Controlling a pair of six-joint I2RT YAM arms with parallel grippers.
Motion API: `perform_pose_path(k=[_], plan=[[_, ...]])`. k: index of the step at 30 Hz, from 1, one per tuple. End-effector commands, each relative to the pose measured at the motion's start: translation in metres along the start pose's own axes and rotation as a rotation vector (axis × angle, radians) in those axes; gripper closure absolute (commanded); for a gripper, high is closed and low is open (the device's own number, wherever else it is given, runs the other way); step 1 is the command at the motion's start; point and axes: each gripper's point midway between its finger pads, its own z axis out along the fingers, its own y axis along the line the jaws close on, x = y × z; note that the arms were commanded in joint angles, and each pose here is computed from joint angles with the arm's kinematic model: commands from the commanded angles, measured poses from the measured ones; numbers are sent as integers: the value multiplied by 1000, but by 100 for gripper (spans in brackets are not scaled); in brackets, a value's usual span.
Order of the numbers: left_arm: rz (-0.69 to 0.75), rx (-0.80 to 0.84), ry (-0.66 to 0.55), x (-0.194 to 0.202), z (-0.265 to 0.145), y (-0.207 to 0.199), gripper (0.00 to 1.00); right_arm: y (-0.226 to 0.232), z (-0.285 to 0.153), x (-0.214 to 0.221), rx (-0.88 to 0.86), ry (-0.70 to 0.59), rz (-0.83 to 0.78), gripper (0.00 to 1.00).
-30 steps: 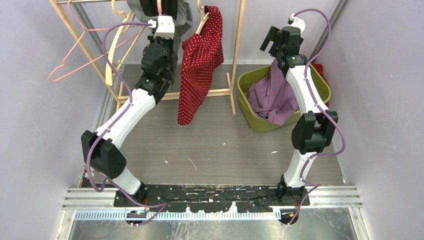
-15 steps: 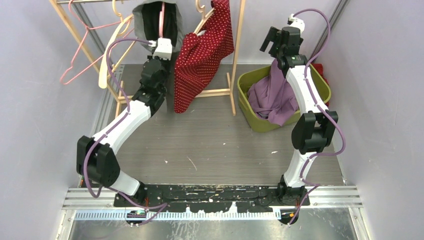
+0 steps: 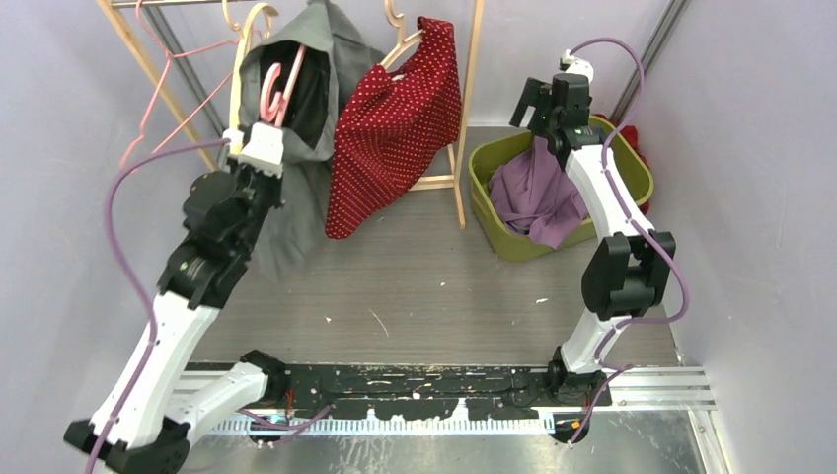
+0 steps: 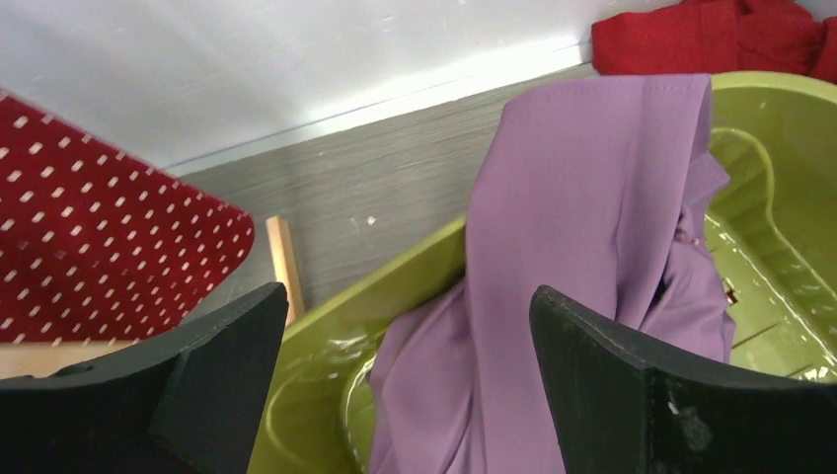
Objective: Remove the skirt from the hanger
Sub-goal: Pick up the hanger from the clothesline.
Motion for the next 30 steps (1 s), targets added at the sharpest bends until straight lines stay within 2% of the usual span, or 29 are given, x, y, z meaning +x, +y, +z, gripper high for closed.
perform_pose_path(k=[1,5,12,16,23,27,30], plan=[[35,90,63,17,-55,3,100,41,-62,-45,-117,-154,-49,3],[18,184,84,29,-91,-5,100,68,-97,-35,-156,-152,-155,3],[9,385,195,52,-146,-25,100,124,-176,-4,-364,-95,-326,3],[11,425,227,61,-174,-24,100,140,-218,20,-455,-44,-451,3],[11,508,260,61,-207,-26,100,176,-284,46,-618,19,-545,6],[16,651,326,68,-224,-44,100,195,-314,77,-691,54,-752,7],[-3,731,315,67,-230,-57,100,194,-334,82,-727,61,-887,6]])
